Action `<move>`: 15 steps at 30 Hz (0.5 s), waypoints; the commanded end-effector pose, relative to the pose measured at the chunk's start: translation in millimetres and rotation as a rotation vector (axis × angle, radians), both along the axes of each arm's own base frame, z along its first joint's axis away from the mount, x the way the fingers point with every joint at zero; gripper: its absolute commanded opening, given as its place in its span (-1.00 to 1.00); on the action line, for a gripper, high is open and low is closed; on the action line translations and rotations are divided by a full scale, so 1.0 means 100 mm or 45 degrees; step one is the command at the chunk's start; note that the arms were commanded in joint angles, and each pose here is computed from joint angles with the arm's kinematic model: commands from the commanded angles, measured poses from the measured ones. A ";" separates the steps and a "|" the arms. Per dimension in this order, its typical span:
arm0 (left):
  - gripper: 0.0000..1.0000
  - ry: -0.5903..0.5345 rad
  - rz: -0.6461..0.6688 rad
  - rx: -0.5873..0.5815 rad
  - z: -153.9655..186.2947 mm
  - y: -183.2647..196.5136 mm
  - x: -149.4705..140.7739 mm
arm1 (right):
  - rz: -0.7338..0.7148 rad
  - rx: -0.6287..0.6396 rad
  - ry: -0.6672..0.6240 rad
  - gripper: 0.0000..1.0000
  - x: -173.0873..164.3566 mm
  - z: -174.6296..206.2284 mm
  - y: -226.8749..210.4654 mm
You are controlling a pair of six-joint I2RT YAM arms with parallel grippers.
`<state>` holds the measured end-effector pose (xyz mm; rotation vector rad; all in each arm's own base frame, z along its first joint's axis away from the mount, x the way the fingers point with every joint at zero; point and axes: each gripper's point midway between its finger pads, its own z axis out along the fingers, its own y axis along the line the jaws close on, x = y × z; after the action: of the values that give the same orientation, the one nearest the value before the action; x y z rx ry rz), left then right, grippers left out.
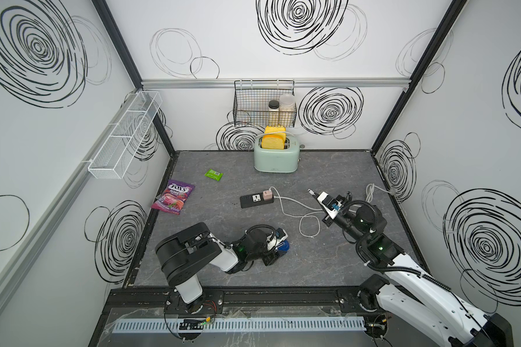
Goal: Charge the electric shaver
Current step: Pick up the electric shaver from the center of the board.
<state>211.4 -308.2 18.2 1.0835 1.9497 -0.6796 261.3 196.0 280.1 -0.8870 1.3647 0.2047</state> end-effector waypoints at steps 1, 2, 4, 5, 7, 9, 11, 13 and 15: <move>-1.00 -0.058 -0.008 -0.109 0.28 -0.02 0.13 | 0.025 0.007 -0.010 -1.00 -0.01 0.18 0.01; -1.00 -0.067 0.002 -0.132 0.38 -0.01 0.19 | 0.038 0.003 0.024 -1.00 -0.01 0.18 0.03; -1.00 -0.074 -0.018 -0.211 0.61 -0.04 0.27 | 0.078 -0.013 0.118 -1.00 0.00 0.13 0.09; -1.00 -0.074 -0.048 -0.265 0.77 -0.05 0.32 | 0.103 -0.012 0.174 -1.00 -0.01 0.12 0.13; -1.00 -0.076 -0.091 -0.347 1.05 -0.05 0.42 | 0.154 0.003 0.299 -1.00 0.00 0.10 0.21; -1.00 -0.084 -0.119 -0.399 1.30 -0.03 0.55 | 0.203 -0.027 0.437 -1.00 0.01 0.02 0.31; -1.00 -0.097 -0.148 -0.435 1.55 0.02 0.68 | 0.250 -0.069 0.550 -1.00 0.00 -0.04 0.39; -1.00 -0.129 -0.180 -0.452 1.74 0.09 0.77 | 0.270 -0.101 0.610 -1.00 0.00 -0.05 0.43; -1.00 -0.182 -0.232 -0.456 1.92 0.17 0.81 | 0.280 -0.127 0.647 -1.00 0.00 -0.07 0.44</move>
<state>306.2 -292.9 181.8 0.9410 1.6545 -0.8911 279.0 239.0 289.7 -1.0494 1.6418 0.4734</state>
